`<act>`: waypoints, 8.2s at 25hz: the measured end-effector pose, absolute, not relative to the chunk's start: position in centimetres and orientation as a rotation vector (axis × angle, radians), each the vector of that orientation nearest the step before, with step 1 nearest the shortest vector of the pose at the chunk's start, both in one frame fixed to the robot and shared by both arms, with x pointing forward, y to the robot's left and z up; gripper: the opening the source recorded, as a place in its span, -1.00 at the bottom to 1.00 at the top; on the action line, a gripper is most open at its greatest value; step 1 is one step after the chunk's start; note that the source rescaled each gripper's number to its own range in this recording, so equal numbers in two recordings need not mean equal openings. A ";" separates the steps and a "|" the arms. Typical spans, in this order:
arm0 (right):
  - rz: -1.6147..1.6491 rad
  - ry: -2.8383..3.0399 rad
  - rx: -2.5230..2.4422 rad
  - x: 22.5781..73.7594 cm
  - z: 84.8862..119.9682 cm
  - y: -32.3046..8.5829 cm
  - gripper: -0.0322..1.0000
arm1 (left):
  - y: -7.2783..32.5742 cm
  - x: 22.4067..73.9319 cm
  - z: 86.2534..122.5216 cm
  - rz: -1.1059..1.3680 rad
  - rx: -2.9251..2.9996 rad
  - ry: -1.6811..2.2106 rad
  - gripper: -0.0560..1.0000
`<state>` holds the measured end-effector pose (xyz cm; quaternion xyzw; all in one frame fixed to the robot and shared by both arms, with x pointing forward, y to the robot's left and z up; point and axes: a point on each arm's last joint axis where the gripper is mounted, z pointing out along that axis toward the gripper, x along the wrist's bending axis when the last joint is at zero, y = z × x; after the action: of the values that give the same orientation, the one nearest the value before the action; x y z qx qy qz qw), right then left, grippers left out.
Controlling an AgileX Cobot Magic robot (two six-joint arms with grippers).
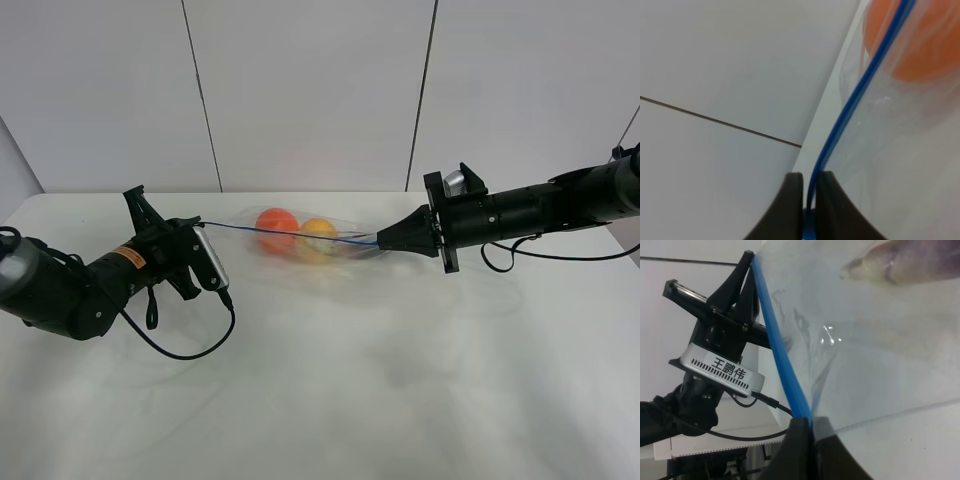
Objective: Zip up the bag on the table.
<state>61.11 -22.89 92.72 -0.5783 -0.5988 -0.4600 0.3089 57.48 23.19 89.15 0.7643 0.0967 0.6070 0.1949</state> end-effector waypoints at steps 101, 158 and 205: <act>-1.200 -1.597 -1.517 61.0 92.7 -23.0 -0.94 | 29.6 32.8 108.0 0.409 1.895 1.930 1.00; -0.314 -2.413 -2.203 54.7 108.1 -30.5 1.00 | 29.5 21.9 106.3 0.815 1.598 1.490 1.00; -1.619 -2.596 -2.431 23.5 105.3 -29.3 1.00 | 29.5 21.9 106.3 0.815 1.598 1.490 1.00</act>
<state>23.53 -29.30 105.32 -0.5771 -0.6162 -0.3841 -0.3738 21.92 29.48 106.25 0.6299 0.5872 0.3214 0.3939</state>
